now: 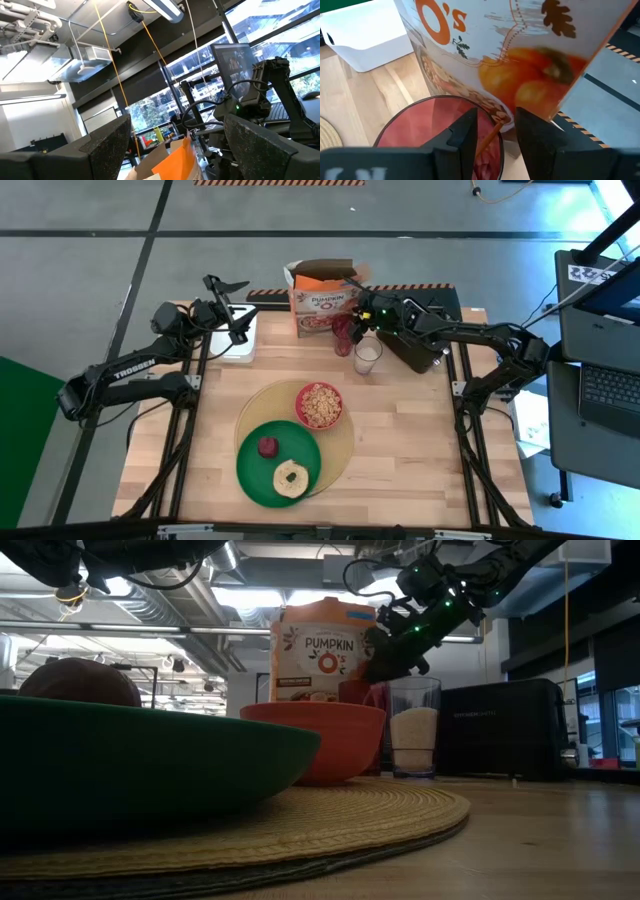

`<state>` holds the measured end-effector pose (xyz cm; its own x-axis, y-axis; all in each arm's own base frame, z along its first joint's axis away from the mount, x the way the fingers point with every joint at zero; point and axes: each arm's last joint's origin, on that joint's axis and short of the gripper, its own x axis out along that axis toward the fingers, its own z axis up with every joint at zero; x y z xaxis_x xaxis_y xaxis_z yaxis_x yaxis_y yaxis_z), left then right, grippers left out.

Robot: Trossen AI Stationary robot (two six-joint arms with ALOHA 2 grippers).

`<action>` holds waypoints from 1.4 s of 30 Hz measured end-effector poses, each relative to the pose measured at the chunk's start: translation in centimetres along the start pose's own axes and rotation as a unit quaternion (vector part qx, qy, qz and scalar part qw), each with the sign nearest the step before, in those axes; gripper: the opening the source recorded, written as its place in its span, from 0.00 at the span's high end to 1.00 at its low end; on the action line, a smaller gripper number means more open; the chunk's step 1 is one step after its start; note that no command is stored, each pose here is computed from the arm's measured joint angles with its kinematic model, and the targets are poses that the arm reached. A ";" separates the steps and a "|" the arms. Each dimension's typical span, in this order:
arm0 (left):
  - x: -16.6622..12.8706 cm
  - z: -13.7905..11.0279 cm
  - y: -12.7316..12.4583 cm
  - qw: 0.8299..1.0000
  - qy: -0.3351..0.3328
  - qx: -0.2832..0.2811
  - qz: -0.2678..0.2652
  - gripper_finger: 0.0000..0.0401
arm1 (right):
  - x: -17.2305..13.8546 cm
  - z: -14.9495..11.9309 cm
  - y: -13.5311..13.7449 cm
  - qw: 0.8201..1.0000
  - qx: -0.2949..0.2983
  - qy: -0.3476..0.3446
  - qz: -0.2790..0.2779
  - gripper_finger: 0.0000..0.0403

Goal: Arrange a breakfast setting
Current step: Put the spoon on the brown table mat

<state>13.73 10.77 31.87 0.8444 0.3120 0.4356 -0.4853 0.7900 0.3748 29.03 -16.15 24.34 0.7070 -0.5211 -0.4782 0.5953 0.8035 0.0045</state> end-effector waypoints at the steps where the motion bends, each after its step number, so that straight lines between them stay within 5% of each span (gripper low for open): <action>1: 0.0 0.0 0.0 1.000 0.000 0.000 0.000 0.22 | 0.0 0.0 0.0 1.000 0.000 0.000 0.000 0.67; 22: 0.0 0.0 0.0 1.000 0.000 0.000 0.000 0.22 | 0.0 -0.2 0.0 1.000 -0.014 0.009 0.004 0.67; 35: 0.0 0.0 0.0 1.000 0.000 0.000 0.000 0.22 | 1.1 -0.7 0.1 1.000 -0.013 0.010 0.009 0.90; 42: 0.0 0.0 0.0 1.000 0.000 0.000 0.000 0.22 | 1.2 -0.6 0.3 1.000 -0.012 0.007 0.025 0.92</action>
<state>13.73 10.76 31.87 0.8444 0.3116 0.4357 -0.4851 0.7899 0.3751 29.82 -16.42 23.21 0.7295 -0.4762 -0.4909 0.5502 0.8350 0.0077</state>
